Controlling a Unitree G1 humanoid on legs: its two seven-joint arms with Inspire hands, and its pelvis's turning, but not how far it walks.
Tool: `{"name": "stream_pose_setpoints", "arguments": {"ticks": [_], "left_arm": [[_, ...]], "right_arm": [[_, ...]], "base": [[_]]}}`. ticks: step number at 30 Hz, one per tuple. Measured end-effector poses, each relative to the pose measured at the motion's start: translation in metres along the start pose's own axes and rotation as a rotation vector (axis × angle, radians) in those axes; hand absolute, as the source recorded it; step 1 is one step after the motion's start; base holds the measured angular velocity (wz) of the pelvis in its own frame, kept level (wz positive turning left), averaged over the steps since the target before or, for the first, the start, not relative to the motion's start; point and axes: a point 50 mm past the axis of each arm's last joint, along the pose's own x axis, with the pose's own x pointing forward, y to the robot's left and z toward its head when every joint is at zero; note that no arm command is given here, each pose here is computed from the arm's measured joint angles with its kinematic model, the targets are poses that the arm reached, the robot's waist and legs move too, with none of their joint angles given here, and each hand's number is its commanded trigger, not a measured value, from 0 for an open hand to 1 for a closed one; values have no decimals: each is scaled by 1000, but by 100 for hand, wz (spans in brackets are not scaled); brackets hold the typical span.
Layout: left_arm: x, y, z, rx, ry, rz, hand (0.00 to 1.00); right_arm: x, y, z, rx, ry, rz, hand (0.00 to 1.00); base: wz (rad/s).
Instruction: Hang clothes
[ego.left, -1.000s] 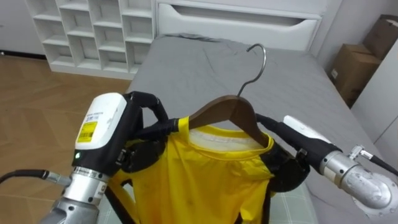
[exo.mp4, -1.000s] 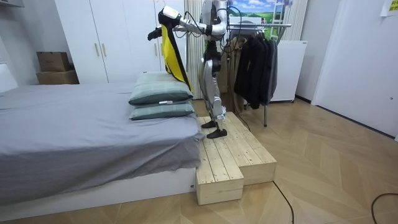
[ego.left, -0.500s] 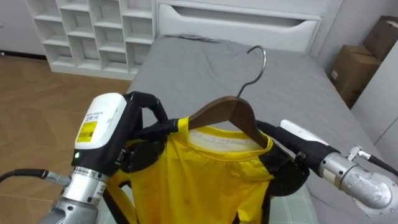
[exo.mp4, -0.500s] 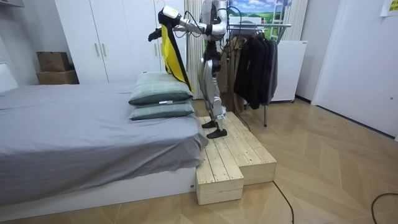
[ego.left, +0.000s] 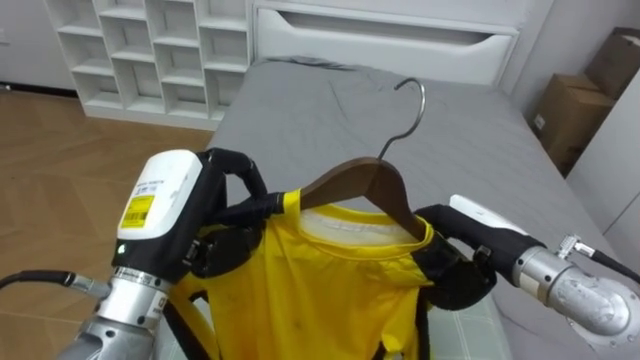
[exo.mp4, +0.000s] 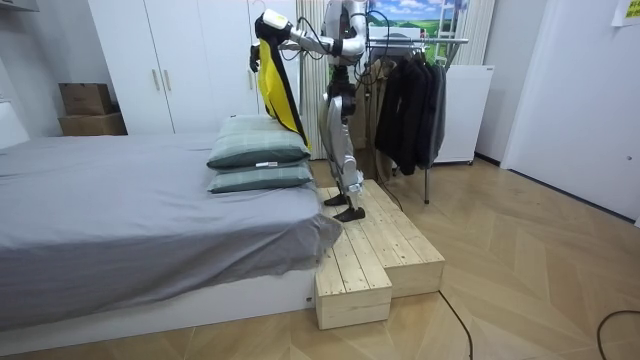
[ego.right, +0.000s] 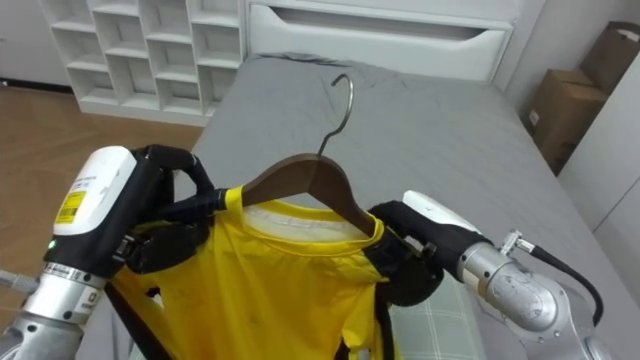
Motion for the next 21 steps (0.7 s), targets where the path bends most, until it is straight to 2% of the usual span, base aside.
{"name": "stream_pose_setpoints", "arguments": {"ticks": [21], "left_arm": [[0,0,0,6,-4,-13,100]], "right_arm": [[0,-1,-2,13,18,-7,100]], "base": [[0]]}}
